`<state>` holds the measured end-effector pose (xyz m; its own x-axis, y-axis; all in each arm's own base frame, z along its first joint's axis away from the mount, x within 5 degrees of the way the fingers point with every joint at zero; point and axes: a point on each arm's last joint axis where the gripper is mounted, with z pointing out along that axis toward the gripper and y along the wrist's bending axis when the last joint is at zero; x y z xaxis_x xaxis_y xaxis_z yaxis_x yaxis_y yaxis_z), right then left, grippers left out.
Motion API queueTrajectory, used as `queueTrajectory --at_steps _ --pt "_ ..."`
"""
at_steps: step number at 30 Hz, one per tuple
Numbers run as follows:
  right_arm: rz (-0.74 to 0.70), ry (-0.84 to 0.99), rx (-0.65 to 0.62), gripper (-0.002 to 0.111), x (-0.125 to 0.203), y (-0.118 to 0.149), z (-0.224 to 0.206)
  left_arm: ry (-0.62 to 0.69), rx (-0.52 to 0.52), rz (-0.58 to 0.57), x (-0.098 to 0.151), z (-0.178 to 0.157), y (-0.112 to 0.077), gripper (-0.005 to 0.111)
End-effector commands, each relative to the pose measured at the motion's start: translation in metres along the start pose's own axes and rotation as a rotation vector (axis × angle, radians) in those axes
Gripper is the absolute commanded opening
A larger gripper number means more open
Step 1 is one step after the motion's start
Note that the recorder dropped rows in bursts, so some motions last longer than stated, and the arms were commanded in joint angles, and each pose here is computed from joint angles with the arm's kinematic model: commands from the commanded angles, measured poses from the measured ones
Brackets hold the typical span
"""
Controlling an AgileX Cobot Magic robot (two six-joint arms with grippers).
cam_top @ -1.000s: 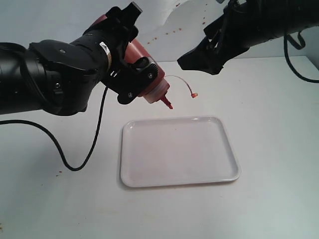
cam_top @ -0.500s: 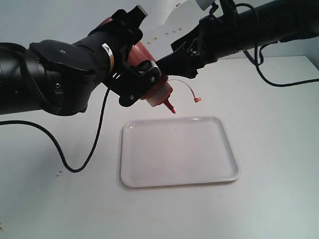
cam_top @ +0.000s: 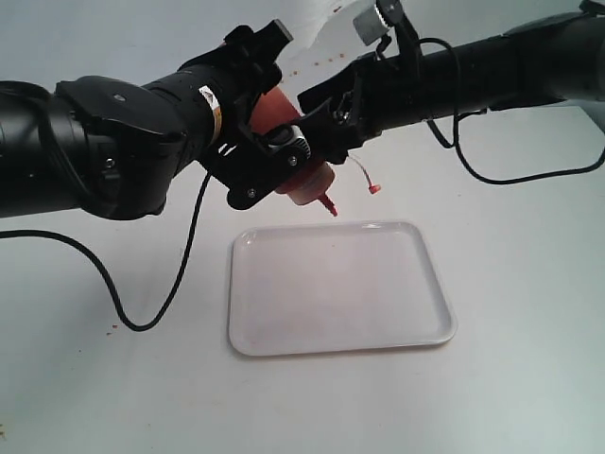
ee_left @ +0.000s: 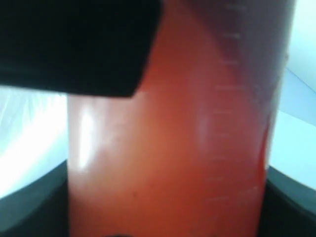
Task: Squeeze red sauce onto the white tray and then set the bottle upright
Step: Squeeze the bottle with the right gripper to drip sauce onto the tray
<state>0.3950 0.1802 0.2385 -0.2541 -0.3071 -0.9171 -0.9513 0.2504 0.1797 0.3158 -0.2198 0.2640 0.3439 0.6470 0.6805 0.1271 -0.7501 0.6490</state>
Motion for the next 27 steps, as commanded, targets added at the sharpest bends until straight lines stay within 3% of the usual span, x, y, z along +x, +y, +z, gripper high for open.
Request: queueTrajectory --at_steps 1,5,7,10,14,15,27 --pt "-0.026 0.000 -0.026 0.103 -0.0001 0.0068 0.0161 0.004 -0.032 0.000 0.0031 -0.0030 0.0071 0.000" --pt "-0.052 0.028 0.025 0.101 0.0002 0.0075 0.0246 0.004 -0.032 0.000 0.0031 -0.0030 0.0071 0.000" --pt "-0.056 0.028 0.025 0.093 0.0002 0.0075 0.0246 0.004 -0.032 0.000 0.0031 -0.0030 0.0071 0.000" --pt "-0.064 0.028 0.025 0.063 0.0002 0.0075 0.0246 0.004 -0.032 0.000 0.0031 -0.0030 0.0071 0.000" --pt "-0.092 0.051 0.013 0.007 0.0023 0.0085 0.0245 0.004 -0.032 0.002 0.0031 -0.0030 0.0071 0.000" --pt "-0.096 0.051 0.011 0.001 0.0022 0.0086 0.0245 0.004 -0.032 0.002 0.0031 -0.0030 0.0071 0.000" --pt "-0.064 -0.012 0.029 0.005 -0.0035 0.0073 0.0246 0.004 -0.032 0.002 0.0031 -0.0030 0.0071 0.000"
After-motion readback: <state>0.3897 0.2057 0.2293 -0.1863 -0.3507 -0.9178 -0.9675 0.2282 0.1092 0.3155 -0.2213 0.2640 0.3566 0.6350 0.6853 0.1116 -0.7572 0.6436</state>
